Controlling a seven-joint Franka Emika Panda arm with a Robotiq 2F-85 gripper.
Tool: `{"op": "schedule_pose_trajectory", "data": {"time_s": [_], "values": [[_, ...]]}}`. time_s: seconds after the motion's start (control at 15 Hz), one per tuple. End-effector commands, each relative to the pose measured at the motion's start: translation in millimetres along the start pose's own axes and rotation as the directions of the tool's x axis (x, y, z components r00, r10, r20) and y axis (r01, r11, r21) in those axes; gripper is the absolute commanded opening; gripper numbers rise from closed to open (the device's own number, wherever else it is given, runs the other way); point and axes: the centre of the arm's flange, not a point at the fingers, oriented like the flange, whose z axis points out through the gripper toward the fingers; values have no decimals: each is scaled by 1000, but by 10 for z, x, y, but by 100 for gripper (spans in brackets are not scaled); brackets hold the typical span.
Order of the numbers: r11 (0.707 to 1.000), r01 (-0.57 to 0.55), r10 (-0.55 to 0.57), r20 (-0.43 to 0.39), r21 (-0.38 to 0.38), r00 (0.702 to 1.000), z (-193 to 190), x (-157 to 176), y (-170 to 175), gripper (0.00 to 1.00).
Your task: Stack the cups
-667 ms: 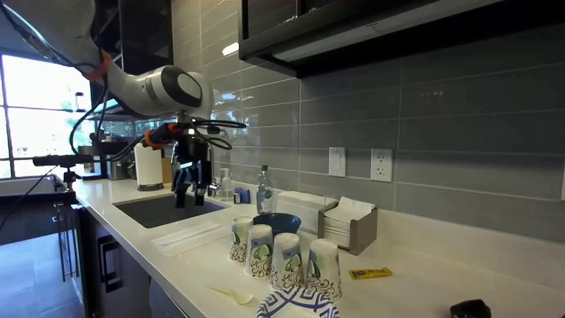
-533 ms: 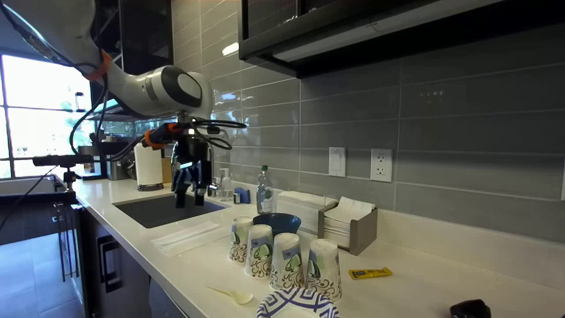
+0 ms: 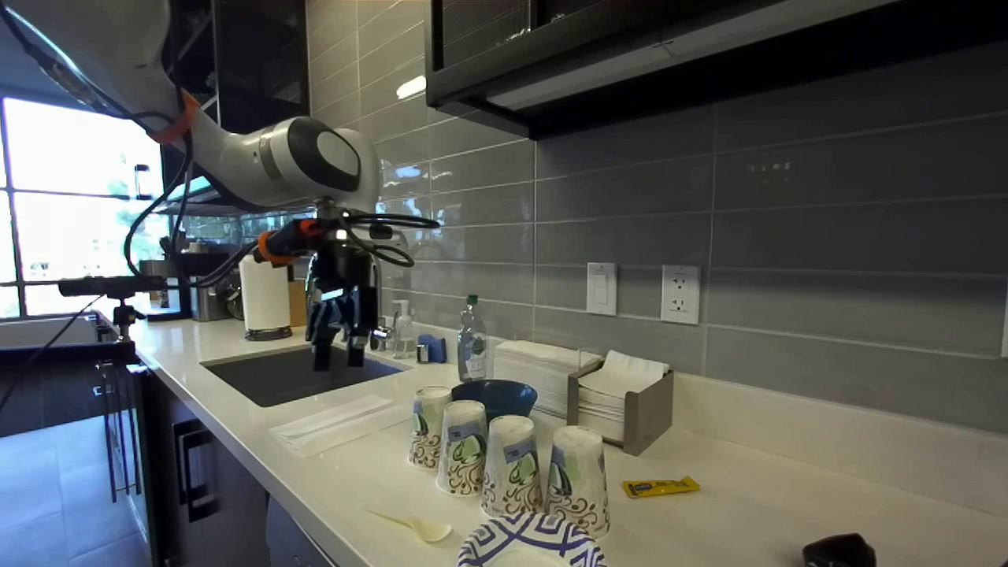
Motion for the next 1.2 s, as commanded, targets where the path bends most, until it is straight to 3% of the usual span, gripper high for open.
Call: {"op": "schedule_pose_trajectory", "data": {"time_s": [0.0,0.2,0.47,0.8,1.13], "values": [[1000,0,0,0,0,1000,0,0,0,100],[996,-83,86,-99,35,991,78,120,198,100],[982,-157,177,-224,103,958,144,288,418,100],[938,-287,329,-239,193,913,343,300,685,100],[901,-349,415,-274,257,868,566,306,854,100]]}}
